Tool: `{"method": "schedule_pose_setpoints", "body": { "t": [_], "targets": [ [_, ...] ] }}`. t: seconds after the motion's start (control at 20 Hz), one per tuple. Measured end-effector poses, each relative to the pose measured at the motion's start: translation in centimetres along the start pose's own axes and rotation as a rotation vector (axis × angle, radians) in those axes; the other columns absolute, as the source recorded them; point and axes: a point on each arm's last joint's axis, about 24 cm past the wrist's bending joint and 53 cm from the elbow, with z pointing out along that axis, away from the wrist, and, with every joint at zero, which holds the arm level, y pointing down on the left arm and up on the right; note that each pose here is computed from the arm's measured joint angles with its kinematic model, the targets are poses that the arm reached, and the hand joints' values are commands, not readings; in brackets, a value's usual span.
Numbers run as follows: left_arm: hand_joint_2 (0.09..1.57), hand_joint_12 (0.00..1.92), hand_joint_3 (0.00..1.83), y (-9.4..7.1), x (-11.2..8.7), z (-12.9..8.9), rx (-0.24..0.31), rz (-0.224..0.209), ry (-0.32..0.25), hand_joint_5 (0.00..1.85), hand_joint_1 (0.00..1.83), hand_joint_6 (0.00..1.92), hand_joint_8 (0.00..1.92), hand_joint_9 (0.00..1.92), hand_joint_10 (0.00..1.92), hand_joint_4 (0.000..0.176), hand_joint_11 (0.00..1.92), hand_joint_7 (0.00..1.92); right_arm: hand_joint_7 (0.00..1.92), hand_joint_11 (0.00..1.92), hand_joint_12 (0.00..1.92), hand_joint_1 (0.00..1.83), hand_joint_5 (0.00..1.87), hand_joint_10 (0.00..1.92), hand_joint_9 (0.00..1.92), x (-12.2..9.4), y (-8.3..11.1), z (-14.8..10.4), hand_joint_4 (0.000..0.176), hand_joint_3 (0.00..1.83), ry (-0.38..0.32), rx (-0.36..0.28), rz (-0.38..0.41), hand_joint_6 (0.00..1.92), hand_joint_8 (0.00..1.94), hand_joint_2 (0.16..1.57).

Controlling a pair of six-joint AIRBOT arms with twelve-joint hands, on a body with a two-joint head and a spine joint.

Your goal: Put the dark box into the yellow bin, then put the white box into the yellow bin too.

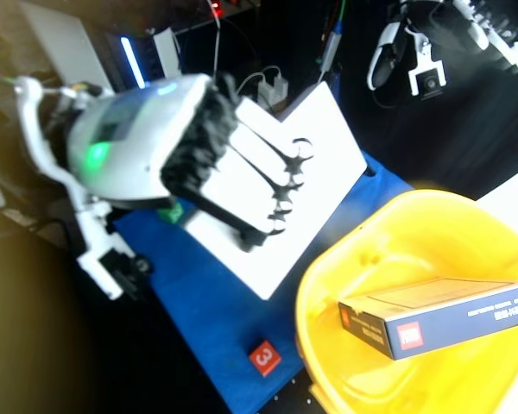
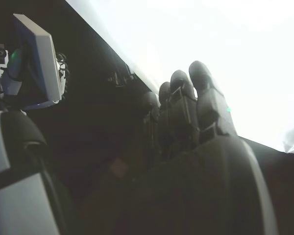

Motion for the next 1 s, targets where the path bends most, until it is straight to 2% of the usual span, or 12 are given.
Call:
{"method": "schedule_pose_setpoints", "body": {
  "t": [0.1, 0.15, 0.2, 0.25, 0.6, 0.65, 0.7, 0.8, 0.85, 0.9, 0.95, 1.0],
  "targets": [
    [0.71, 0.42, 0.0, 0.0, 0.2, -0.1, 0.002, -0.013, 0.002, 0.33, 1.06, 0.0, 0.0, 0.21, 0.0, 0.0, 0.0, 0.2, 1.14, 1.04, 1.26, 1.26, 1.05, 0.21, 1.42, -0.2, -0.2, 0.3, 0.0, 0.0, 0.0, 0.012, -0.029, 0.74, 0.87, 1.07],
    [0.72, 0.43, 0.0, -0.1, 0.2, -0.1, 0.006, -0.031, -0.003, 0.33, 1.06, 0.0, 0.0, 0.22, 0.01, 0.0, 0.0, 0.2, 1.13, 0.98, 1.41, 1.27, 1.1, 0.41, 1.33, -0.5, -0.2, 0.6, 0.0, 0.01, -0.001, 0.018, -0.049, 0.64, 0.91, 1.06],
    [0.72, 0.43, 0.0, -0.1, 0.4, -0.3, 0.009, -0.043, 0.004, 0.33, 1.06, 0.0, 0.0, 0.22, 0.01, 0.0, 0.0, 0.2, 1.13, 0.98, 1.41, 1.27, 1.1, 0.41, 1.33, -1.0, 0.0, 1.0, 0.0, 0.01, -0.01, 0.015, -0.067, 0.64, 0.91, 1.06],
    [0.74, 0.46, 0.0, -0.2, 0.7, -0.5, 0.02, -0.065, 0.008, 0.31, 1.04, 0.0, 0.0, 0.22, 0.0, 0.0, 0.0, 0.2, 1.13, 0.96, 1.45, 1.25, 1.07, 0.65, 1.2, -1.5, 0.2, 1.3, 0.0, 0.0, -0.025, 0.011, -0.079, 0.74, 0.87, 1.06],
    [0.76, 0.57, 0.0, -1.1, 1.2, -0.5, 0.061, -0.1, -0.007, 0.28, 0.98, 0.0, 0.0, 0.2, 0.0, 0.0, 0.0, 0.18, 1.27, 1.15, 1.13, 1.28, 1.05, 0.44, 1.36, -0.9, -1.0, 2.1, 0.0, 0.0, -0.007, 0.037, -0.085, 0.74, 0.64, 1.04],
    [0.76, 0.69, 0.0, -1.2, 1.4, -0.5, 0.067, -0.111, -0.01, 0.29, 0.98, 0.0, 0.0, 0.22, 0.0, 0.0, 0.0, 0.2, 1.28, 0.99, 1.32, 1.29, 1.09, 0.43, 1.35, -0.8, -1.4, 2.3, 0.0, 0.0, -0.009, 0.042, -0.09, 0.65, 0.64, 1.03],
    [0.77, 0.78, 0.0, -1.3, 1.5, -0.5, 0.073, -0.115, -0.013, 0.3, 0.96, 0.0, 0.0, 0.25, 0.01, 0.0, 0.0, 0.22, 1.23, 0.99, 1.39, 1.28, 1.1, 0.46, 1.33, -0.7, -1.7, 2.6, 0.0, 0.0, -0.011, 0.044, -0.091, 0.63, 0.75, 1.04],
    [0.79, 0.82, 0.0, -1.3, 1.7, -1.1, 0.08, -0.134, -0.014, 0.3, 0.94, 0.0, 0.0, 0.26, 0.01, 0.0, 0.0, 0.24, 0.98, 0.66, 1.64, 1.25, 1.16, 1.0, 0.84, -0.4, -2.1, 3.1, 0.0, 0.0, -0.013, 0.046, -0.094, 0.56, 1.14, 1.08],
    [0.79, 0.83, 0.0, -1.2, 1.7, -1.2, 0.078, -0.137, -0.014, 0.31, 0.93, 0.01, 0.01, 0.27, 0.01, 0.0, 0.0, 0.25, 1.05, 0.78, 1.59, 1.25, 1.09, 1.02, 0.95, -0.4, -2.2, 3.3, 0.0, 0.0, -0.013, 0.047, -0.095, 0.67, 1.03, 1.08],
    [0.8, 0.83, 0.01, -1.0, 1.7, -1.4, 0.072, -0.143, -0.015, 0.31, 0.93, 0.0, 0.01, 0.27, 0.01, 0.0, 0.0, 0.25, 1.01, 0.34, 1.77, 1.25, 1.13, 1.1, 0.73, -0.3, -2.2, 3.5, 0.0, 0.0, -0.014, 0.047, -0.094, 0.63, 1.07, 1.08],
    [0.81, 0.83, 0.01, -0.7, 1.7, -1.6, 0.063, -0.151, -0.025, 0.31, 0.93, 0.0, 0.01, 0.28, 0.01, 0.0, 0.0, 0.25, 1.12, 0.45, 1.79, 1.26, 1.1, 1.05, 0.88, -0.1, -2.1, 3.7, 0.0, 0.0, -0.015, 0.043, -0.092, 0.67, 0.9, 1.06],
    [0.8, 0.84, 0.01, -0.7, 1.7, -1.6, 0.063, -0.153, -0.027, 0.33, 0.93, 0.01, 0.01, 0.28, 0.01, 0.0, 0.0, 0.25, 1.18, 0.73, 1.6, 1.26, 1.07, 0.87, 1.04, 0.0, -2.0, 3.8, 0.0, 0.0, -0.016, 0.04, -0.09, 0.72, 0.8, 1.05]
  ]
}}
